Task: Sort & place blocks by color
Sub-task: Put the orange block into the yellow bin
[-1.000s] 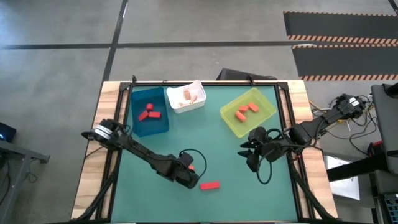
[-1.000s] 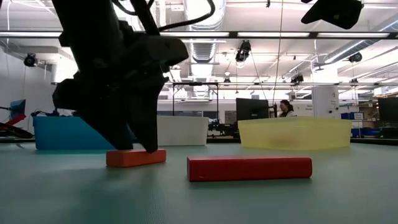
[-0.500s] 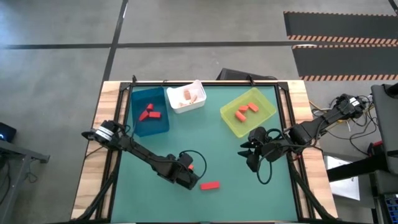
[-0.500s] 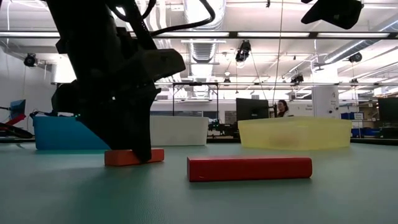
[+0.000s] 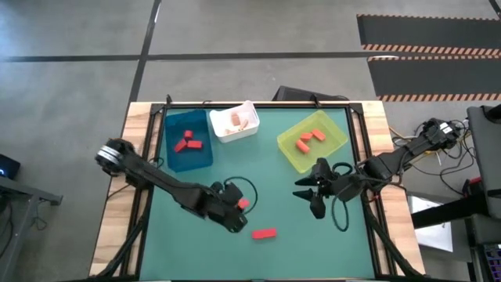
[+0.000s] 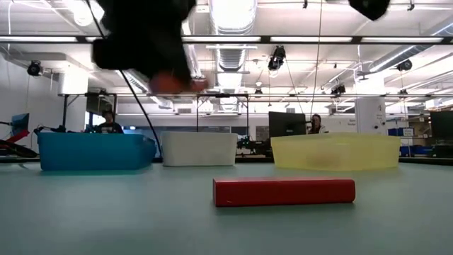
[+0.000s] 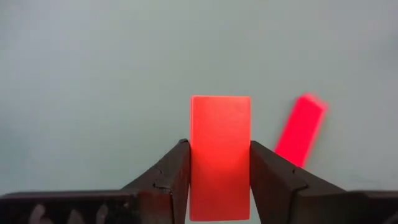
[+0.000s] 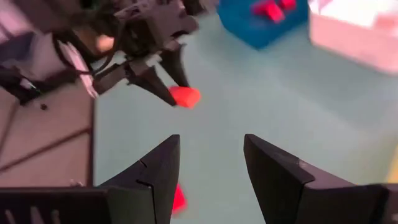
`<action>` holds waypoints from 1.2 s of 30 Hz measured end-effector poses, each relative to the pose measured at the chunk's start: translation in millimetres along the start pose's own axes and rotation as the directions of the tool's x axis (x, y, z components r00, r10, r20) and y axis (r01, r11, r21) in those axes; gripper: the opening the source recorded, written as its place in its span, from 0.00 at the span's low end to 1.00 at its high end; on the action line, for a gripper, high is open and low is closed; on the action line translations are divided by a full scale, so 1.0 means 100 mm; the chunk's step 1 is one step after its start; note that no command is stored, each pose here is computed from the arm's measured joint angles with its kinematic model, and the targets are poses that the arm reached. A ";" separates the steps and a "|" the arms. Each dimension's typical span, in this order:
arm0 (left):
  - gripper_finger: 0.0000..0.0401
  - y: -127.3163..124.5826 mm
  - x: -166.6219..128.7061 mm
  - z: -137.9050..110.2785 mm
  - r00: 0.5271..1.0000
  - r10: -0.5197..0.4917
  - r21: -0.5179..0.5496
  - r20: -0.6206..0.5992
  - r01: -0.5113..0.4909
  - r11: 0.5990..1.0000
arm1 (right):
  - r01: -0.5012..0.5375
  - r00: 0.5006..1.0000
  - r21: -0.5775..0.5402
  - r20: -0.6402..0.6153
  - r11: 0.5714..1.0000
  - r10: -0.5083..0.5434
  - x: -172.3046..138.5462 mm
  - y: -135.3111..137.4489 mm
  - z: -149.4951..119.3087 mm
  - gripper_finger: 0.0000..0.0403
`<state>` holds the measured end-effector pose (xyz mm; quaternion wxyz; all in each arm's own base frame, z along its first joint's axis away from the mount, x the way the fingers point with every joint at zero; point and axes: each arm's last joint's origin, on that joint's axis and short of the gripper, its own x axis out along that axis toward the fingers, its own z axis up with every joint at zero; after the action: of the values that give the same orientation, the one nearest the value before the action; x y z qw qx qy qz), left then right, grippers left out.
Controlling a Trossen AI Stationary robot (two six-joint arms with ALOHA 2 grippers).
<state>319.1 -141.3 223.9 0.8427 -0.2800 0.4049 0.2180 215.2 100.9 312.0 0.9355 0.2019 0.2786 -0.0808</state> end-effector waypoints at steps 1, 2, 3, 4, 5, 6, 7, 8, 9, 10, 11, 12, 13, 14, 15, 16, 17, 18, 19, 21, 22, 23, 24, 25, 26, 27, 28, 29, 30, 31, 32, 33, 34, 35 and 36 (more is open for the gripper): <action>0.29 0.01 -0.10 0.06 0.999 -0.021 0.024 0.033 0.020 1.000 | -0.019 0.999 -0.012 0.031 1.000 0.019 0.00 0.02 0.03 0.42; 0.29 0.01 -0.22 0.13 0.996 -0.055 0.055 0.071 0.051 0.997 | -0.039 0.997 -0.023 0.061 0.999 0.041 0.00 0.05 0.06 0.42; 0.29 0.01 -0.35 0.20 0.989 -0.091 0.084 0.113 0.082 0.993 | -0.065 0.993 -0.037 0.099 0.997 0.069 -0.01 0.08 0.10 0.42; 0.29 0.01 -0.48 0.28 0.978 -0.136 0.114 0.159 0.119 0.986 | -0.084 0.986 -0.052 0.138 0.995 0.090 -0.01 0.10 0.14 0.42; 0.29 0.01 -0.60 0.34 0.962 -0.178 0.149 0.206 0.149 0.978 | -0.098 0.978 -0.067 0.178 0.993 0.109 -0.01 0.12 0.18 0.42; 0.29 0.01 -0.72 0.39 0.943 -0.220 0.188 0.249 0.176 0.966 | -0.107 0.967 -0.081 0.222 0.991 0.123 -0.01 0.14 0.22 0.42; 0.29 0.01 -0.82 0.44 0.923 -0.257 0.228 0.285 0.195 0.954 | -0.117 0.956 -0.099 0.260 0.988 0.139 -0.01 0.16 0.26 0.42; 0.29 0.02 -0.91 0.48 0.903 -0.290 0.265 0.316 0.210 0.941 | -0.122 0.943 -0.117 0.295 0.986 0.152 0.00 0.17 0.31 0.42; 0.29 0.02 -1.00 0.53 0.880 -0.322 0.296 0.348 0.223 0.929 | -0.129 0.929 -0.128 0.332 0.983 0.165 0.01 0.19 0.35 0.42; 0.29 0.02 -1.08 0.57 0.856 -0.349 0.318 0.380 0.234 0.919 | -0.132 0.913 -0.142 0.367 0.981 0.176 0.02 0.20 0.39 0.42; 0.29 0.03 -1.16 0.61 0.833 -0.374 0.338 0.407 0.243 0.909 | -0.133 0.897 -0.158 0.400 0.978 0.187 0.04 0.22 0.43 0.42; 0.29 0.04 -1.24 0.64 0.808 -0.398 0.356 0.434 0.253 0.900 | -0.135 0.878 -0.172 0.435 0.976 0.199 0.06 0.23 0.47 0.42; 0.29 0.04 -1.30 0.68 0.781 -0.421 0.376 0.460 0.259 0.890 | -0.133 0.860 -0.189 0.466 0.973 0.209 0.08 0.25 0.50 0.42; 0.29 0.04 -1.36 0.71 0.759 -0.438 0.395 0.482 0.258 0.882 | -0.130 0.841 -0.203 0.495 0.971 0.217 0.11 0.27 0.53 0.42; 0.29 0.04 -1.40 0.74 0.734 -0.454 0.412 0.505 0.257 0.874 | -0.131 0.823 -0.219 0.520 0.967 0.229 0.14 0.28 0.56 0.42; 0.29 0.04 -1.44 0.76 0.714 -0.468 0.428 0.521 0.255 0.867 | -0.128 0.807 -0.229 0.542 0.965 0.236 0.18 0.29 0.58 0.42; 0.29 0.05 -1.48 0.77 0.700 -0.476 0.442 0.533 0.249 0.862 | -0.134 0.789 -0.241 0.561 0.961 0.251 0.22 0.30 0.61 0.42; 0.29 0.06 -1.51 0.80 0.686 -0.481 0.449 0.546 0.245 0.859 | -0.135 0.774 -0.253 0.576 0.958 0.262 0.26 0.31 0.63 0.42; 0.29 0.06 -1.53 0.81 0.675 -0.485 0.456 0.556 0.240 0.857 | -0.135 0.760 -0.262 0.592 0.956 0.269 0.30 0.31 0.64 0.42; 0.29 0.09 -1.57 0.83 0.668 -0.485 0.472 0.564 0.221 0.853 | -0.132 0.736 -0.271 0.618 0.953 0.278 0.38 0.32 0.68 0.42; 0.29 0.10 -1.58 0.84 0.665 -0.485 0.480 0.568 0.211 0.852 | -0.129 0.730 -0.274 0.624 0.953 0.279 0.41 0.32 0.70 0.42; 0.29 0.11 -1.59 0.86 0.661 -0.484 0.485 0.574 0.201 0.851 | -0.127 0.728 -0.275 0.626 0.953 0.278 0.45 0.32 0.71 0.42; 0.29 0.12 -1.61 0.87 0.656 -0.485 0.494 0.578 0.192 0.848 | -0.125 0.727 -0.274 0.629 0.954 0.276 0.48 0.32 0.73 0.42; 0.29 0.13 -1.62 0.88 0.647 -0.493 0.505 0.581 0.189 0.842 | -0.121 0.729 -0.274 0.628 0.954 0.273 0.51 0.32 0.75 0.42; 0.29 0.13 -1.64 0.89 0.640 -0.504 0.515 0.580 0.191 0.836 | -0.117 0.730 -0.273 0.629 0.955 0.269 0.54 0.33 0.76 0.42; 0.29 0.15 -1.66 0.91 0.634 -0.511 0.520 0.581 0.194 0.832 | -0.117 0.729 -0.281 0.627 0.953 0.274 0.56 0.33 0.78 0.42; 0.29 0.16 -1.67 0.91 0.631 -0.520 0.528 0.576 0.199 0.826 | -0.119 0.728 -0.293 0.624 0.949 0.284 0.58 0.34 0.81 0.42; 0.29 0.16 -1.67 0.92 0.628 -0.528 0.534 0.572 0.203 0.821 | -0.125 0.725 -0.305 0.622 0.944 0.297 0.60 0.35 0.83 0.42; 0.29 0.16 -1.67 0.93 0.628 -0.532 0.540 0.568 0.204 0.817 | -0.132 0.720 -0.310 0.623 0.942 0.306 0.61 0.36 0.87 0.42; 0.29 0.16 -1.67 0.93 0.627 -0.541 0.548 0.560 0.209 0.810 | -0.136 0.716 -0.314 0.625 0.940 0.312 0.62 0.36 0.90 0.42; 0.29 0.16 -1.67 0.93 0.626 -0.548 0.554 0.555 0.214 0.805 | -0.140 0.714 -0.319 0.623 0.938 0.318 0.64 0.37 0.93 0.42; 0.29 0.17 -1.66 0.93 0.625 -0.558 0.560 0.546 0.223 0.798 | -0.145 0.709 -0.324 0.625 0.935 0.327 0.66 0.38 0.96 0.42; 0.29 0.17 -1.66 0.94 0.623 -0.569 0.568 0.538 0.231 0.790 | -0.152 0.705 -0.334 0.623 0.930 0.339 0.68 0.39 0.99 0.42; 0.29 0.17 -1.66 0.94 0.622 -0.575 0.572 0.532 0.237 0.786 | -0.158 0.703 -0.347 0.618 0.924 0.352 0.70 0.39 1.01 0.42; 0.29 0.16 -1.65 0.95 0.621 -0.579 0.574 0.529 0.241 0.783 | -0.160 0.700 -0.356 0.617 0.921 0.360 0.71 0.41 1.04 0.42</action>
<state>267.0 -90.9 400.7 0.9975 -0.0646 0.0281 0.0005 336.2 90.8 365.4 0.9925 0.0647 -0.1005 0.0260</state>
